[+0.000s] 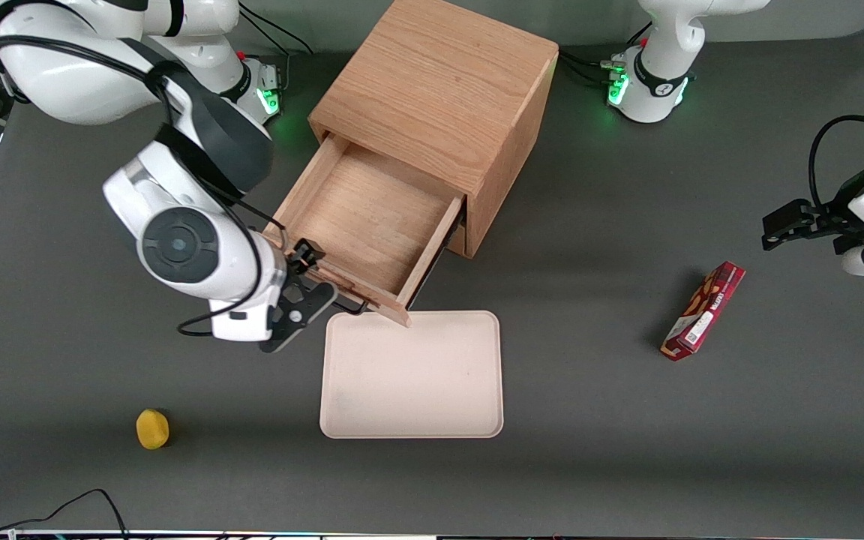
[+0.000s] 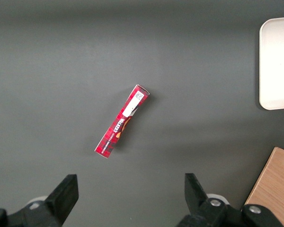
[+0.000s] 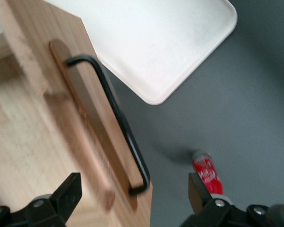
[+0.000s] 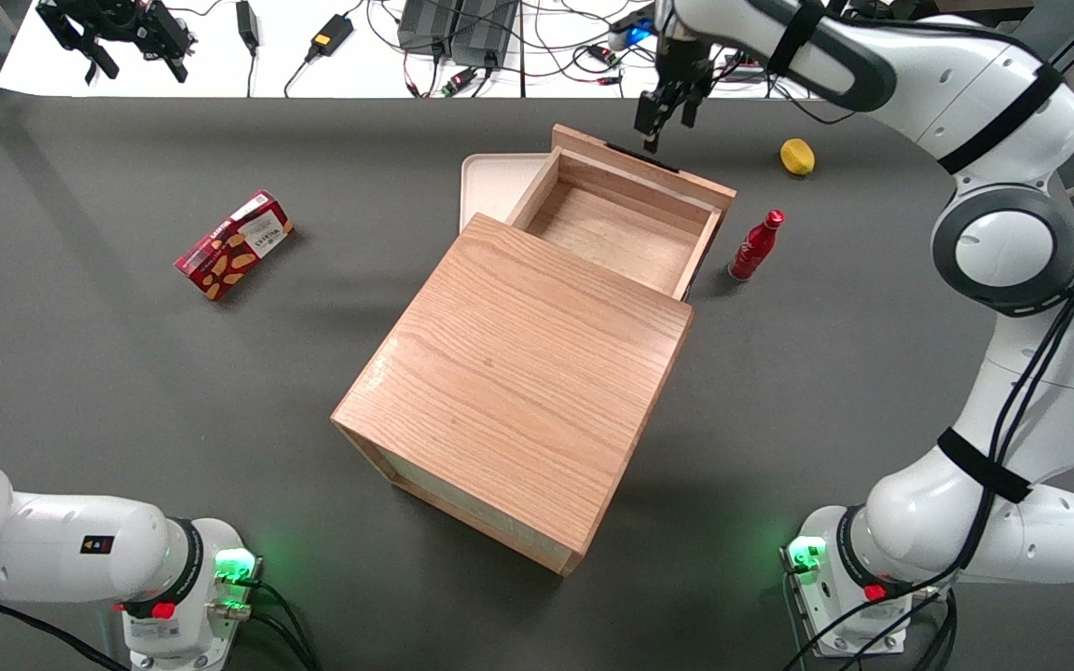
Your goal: Open upper drawer
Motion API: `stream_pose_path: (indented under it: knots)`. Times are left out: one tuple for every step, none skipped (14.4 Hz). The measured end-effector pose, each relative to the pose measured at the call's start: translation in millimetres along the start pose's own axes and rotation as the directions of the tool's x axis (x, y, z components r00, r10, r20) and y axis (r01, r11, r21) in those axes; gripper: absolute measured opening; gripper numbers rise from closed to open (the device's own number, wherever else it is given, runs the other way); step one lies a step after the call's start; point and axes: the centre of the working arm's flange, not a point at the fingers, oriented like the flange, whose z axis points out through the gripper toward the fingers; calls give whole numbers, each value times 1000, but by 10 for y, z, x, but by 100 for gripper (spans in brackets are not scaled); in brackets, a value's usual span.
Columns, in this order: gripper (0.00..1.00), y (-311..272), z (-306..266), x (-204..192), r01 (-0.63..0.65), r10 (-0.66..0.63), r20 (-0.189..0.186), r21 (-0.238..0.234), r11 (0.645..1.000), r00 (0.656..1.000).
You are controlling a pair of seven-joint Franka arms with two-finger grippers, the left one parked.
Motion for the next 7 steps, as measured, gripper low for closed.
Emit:
stream_pose_path:
  knots:
    - [100,29,-133,-82,-19,18,-4,-7,1000,1000]
    - [100,58,-280,-172,-51,51,-16,-16,999,999]
    - [100,99,-442,-282,-94,93,-33,-22,995,995]
    - [100,145,-598,-412,-135,134,-47,-28,990,990]
    - [100,201,-735,-552,-174,172,-53,-33,984,984]
    - [100,269,-854,-700,-211,210,-55,-32,977,976]
    - [100,342,-961,-839,-252,250,-61,-19,968,966]
